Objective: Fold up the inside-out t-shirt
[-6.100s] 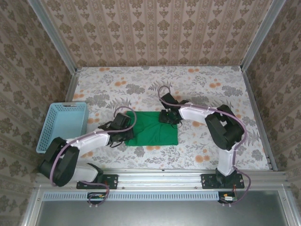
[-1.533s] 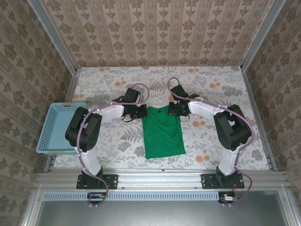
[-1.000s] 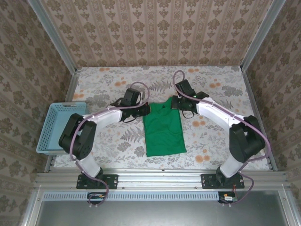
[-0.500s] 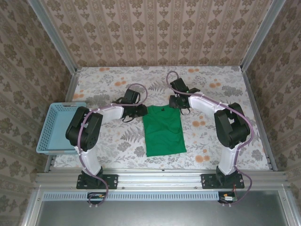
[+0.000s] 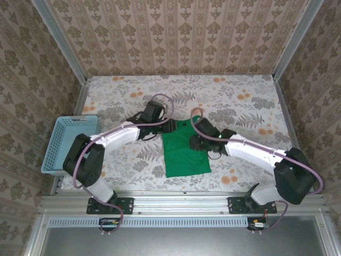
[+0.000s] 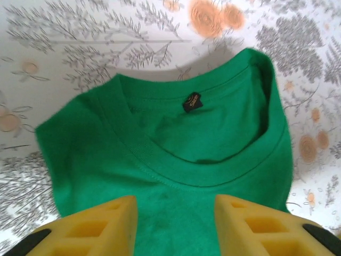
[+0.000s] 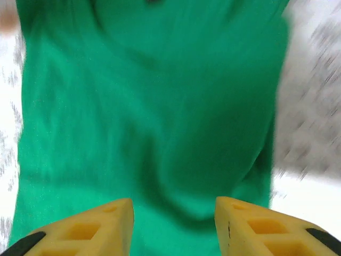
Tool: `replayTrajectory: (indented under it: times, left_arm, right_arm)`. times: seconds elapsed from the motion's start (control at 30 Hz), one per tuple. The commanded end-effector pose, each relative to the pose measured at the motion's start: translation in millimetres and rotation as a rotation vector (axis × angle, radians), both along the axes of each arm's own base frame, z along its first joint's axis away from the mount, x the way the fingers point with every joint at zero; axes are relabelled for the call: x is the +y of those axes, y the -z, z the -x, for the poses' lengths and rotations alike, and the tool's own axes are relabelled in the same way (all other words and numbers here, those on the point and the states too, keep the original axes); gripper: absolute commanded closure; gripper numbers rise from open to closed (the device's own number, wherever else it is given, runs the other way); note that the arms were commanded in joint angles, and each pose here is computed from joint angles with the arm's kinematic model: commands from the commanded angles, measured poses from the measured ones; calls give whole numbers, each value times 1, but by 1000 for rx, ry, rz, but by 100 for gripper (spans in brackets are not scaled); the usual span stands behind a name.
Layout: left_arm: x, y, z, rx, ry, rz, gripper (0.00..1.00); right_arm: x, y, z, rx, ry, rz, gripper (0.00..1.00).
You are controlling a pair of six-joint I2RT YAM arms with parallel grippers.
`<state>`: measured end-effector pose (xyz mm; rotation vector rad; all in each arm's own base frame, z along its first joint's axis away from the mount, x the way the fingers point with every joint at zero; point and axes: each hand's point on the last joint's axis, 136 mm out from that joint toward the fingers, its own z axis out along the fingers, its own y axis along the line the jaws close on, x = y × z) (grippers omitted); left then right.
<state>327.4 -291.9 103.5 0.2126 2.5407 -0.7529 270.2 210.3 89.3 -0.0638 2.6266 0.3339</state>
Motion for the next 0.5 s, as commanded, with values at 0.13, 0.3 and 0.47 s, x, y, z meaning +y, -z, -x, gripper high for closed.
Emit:
replayTrajectory:
  times: [0.13,0.3,0.47]
  left_arm:
    - [-26,47,-25,80,52,-15,58]
    - [-2,83,-42,135,-43,-75,60]
    - [13,91,-58,138,-78,-87,60]
  right_arm:
    - [-11,41,54,57,109,-19,56]
    - [-27,68,82,102,147,39,58]
    - [-45,81,96,129,209,43,65]
